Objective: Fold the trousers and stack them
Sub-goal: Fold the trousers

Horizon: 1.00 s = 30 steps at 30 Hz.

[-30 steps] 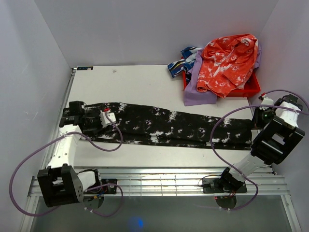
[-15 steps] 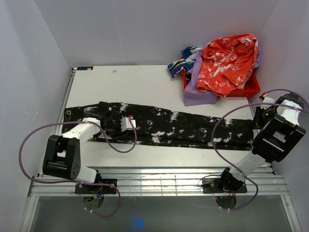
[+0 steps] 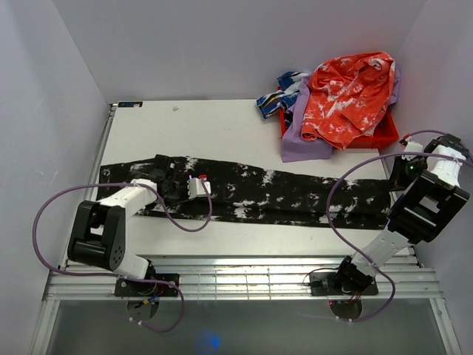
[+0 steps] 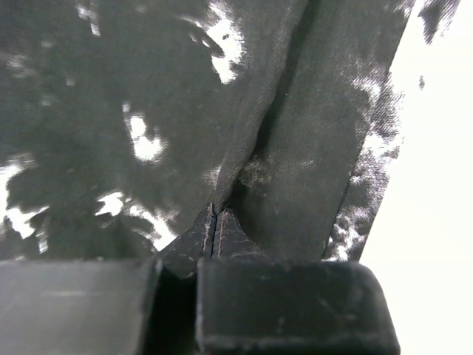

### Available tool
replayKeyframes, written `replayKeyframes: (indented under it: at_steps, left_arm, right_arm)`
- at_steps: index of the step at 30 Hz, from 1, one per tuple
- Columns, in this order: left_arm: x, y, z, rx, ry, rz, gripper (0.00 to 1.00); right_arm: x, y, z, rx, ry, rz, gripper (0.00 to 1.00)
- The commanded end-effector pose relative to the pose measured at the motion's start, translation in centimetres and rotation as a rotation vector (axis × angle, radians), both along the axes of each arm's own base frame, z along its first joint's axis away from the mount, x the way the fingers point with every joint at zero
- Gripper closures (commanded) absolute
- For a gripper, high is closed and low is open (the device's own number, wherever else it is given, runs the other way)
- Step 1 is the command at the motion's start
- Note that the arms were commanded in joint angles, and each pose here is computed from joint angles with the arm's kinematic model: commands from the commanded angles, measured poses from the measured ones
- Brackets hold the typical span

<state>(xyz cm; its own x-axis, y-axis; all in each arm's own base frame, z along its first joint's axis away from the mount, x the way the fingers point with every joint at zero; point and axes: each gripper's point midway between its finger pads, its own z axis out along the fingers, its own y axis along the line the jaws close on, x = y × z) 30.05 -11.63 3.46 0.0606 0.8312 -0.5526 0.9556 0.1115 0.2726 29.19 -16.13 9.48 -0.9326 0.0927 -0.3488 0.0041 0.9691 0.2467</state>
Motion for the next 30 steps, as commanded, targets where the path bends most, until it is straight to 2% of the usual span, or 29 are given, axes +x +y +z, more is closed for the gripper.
replayKeyframes:
  at_steps: [1,9,14,16,19,23,27,30]
  left_arm:
    - [0.8,-0.7,4.4,-0.062,-0.100,0.016,1.00]
    - [3.1,-0.3,12.6,-0.164,-0.202,0.187,1.00]
    - [1.5,-0.7,13.4,-0.218,-0.154,0.211,1.00]
    - [-1.0,-1.1,11.8,-0.224,-0.077,0.159,1.00]
    - [-3.4,-1.1,10.2,-0.214,-0.042,0.115,1.00]
    - [-7.5,-0.3,5.7,-0.151,0.073,0.051,1.00]
    - [-9.9,0.1,2.4,-0.108,0.158,0.027,1.00]
    - [-10.9,0.2,-0.4,-0.074,0.231,0.037,1.00]
  right_arm:
    - [2.8,-1.5,3.0,-0.051,-0.090,-0.005,0.92]
    - [6.5,-3.1,9.4,-0.085,-0.210,0.001,0.92]
    - [7.9,-4.0,13.1,-0.138,-0.288,0.042,0.92]
    - [7.4,-4.2,13.0,-0.171,-0.282,0.060,0.92]
    - [5.7,-4.4,10.7,-0.210,-0.230,0.095,0.92]
    - [3.1,-4.6,6.8,-0.256,-0.134,0.138,0.92]
    - [0.4,-5.7,2.3,-0.327,-0.045,0.158,0.92]
    - [0.3,-6.6,0.6,-0.373,-0.031,0.154,0.92]
